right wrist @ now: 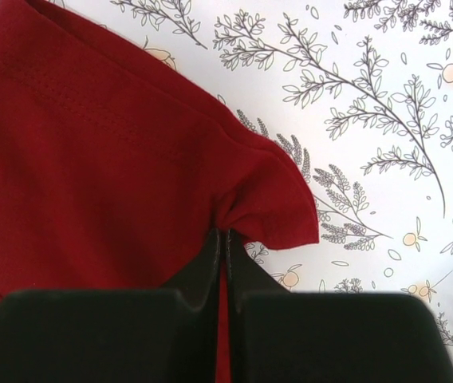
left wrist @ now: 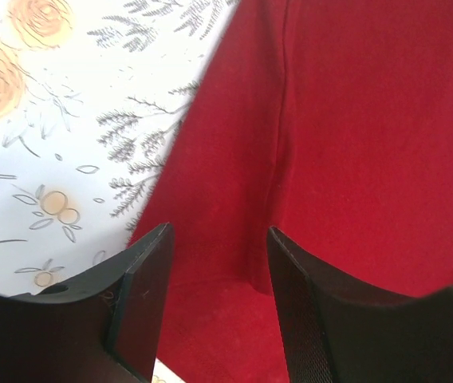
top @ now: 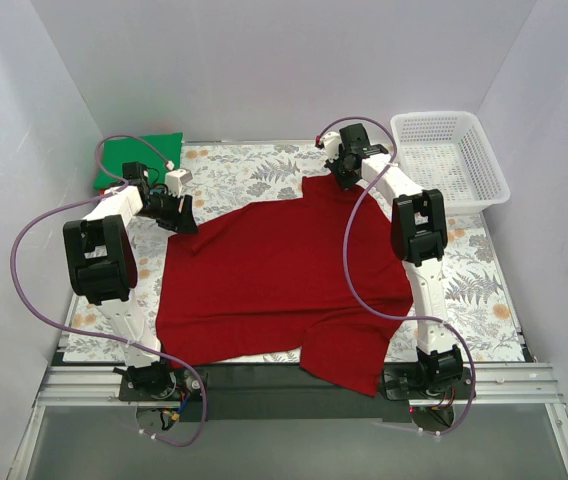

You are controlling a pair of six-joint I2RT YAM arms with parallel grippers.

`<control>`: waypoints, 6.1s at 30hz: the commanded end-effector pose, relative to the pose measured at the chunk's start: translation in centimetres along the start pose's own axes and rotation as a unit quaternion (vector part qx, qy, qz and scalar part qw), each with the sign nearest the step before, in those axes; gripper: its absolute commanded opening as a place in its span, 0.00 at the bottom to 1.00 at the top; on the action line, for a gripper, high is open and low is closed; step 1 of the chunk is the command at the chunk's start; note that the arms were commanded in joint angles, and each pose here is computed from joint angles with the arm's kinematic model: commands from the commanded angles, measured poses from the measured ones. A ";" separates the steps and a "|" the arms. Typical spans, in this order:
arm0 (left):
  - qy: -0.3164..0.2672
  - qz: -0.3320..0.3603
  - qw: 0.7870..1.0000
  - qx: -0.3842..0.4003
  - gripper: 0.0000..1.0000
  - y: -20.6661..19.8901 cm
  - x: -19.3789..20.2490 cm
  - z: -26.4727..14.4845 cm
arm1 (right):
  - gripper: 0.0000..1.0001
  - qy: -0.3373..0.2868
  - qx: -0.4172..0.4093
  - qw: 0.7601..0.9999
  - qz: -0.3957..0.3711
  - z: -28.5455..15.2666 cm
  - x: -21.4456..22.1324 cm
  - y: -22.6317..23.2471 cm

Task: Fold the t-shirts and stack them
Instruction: Fold the tshirt

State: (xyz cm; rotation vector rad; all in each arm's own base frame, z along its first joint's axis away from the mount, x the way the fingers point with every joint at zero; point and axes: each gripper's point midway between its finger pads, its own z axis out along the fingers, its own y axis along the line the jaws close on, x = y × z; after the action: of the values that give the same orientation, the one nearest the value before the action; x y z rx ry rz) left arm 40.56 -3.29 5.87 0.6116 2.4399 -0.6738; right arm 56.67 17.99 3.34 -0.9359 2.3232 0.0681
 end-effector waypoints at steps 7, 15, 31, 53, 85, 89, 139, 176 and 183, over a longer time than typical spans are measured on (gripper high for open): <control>-0.001 0.023 0.999 0.028 0.49 -3.3 0.1 -2.1 | 0.01 -0.026 0.016 1.000 -0.007 -3.0 -2.1 -1.2; 0.017 0.025 0.999 0.026 0.49 -3.5 1.0 -1.7 | 0.01 -0.025 0.019 0.999 -0.006 -3.0 -2.1 -1.4; 0.034 0.063 0.997 -0.016 0.32 -1.7 0.1 -1.2 | 0.01 -0.036 0.028 0.999 -0.004 -3.8 -2.7 -2.5; 0.083 0.081 0.993 -0.005 0.48 -3.6 2.8 0.0 | 0.01 -0.040 0.027 0.999 0.000 -3.9 -2.8 -2.8; -0.020 0.090 0.983 -0.156 0.00 7.2 -6.3 -1.4 | 0.01 -0.135 0.102 0.985 -0.019 -6.5 -8.3 -8.5; -0.036 0.103 0.979 -0.172 0.00 8.4 -7.2 -1.5 | 0.01 -0.157 0.112 0.981 -0.029 -7.6 -9.6 -9.0; -0.160 0.379 0.881 -0.233 0.00 5.6 -9.5 -7.4 | 0.01 -0.135 -0.020 0.990 0.023 -18.5 -4.2 0.1; -0.157 0.436 0.859 -0.217 0.00 3.1 -6.3 -7.5 | 0.01 -0.052 -0.092 0.991 0.079 -19.8 5.0 8.3; -0.115 0.476 0.855 -0.170 0.00 1.6 -1.8 -6.4 | 0.01 -0.038 -0.092 0.992 0.077 -19.5 6.4 8.7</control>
State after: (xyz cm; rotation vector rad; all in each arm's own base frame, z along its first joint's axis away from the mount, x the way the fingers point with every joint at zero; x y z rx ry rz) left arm 42.22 1.90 10.47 1.2275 1.7204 0.1026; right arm 37.32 15.14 12.24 -0.8244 2.3966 0.3810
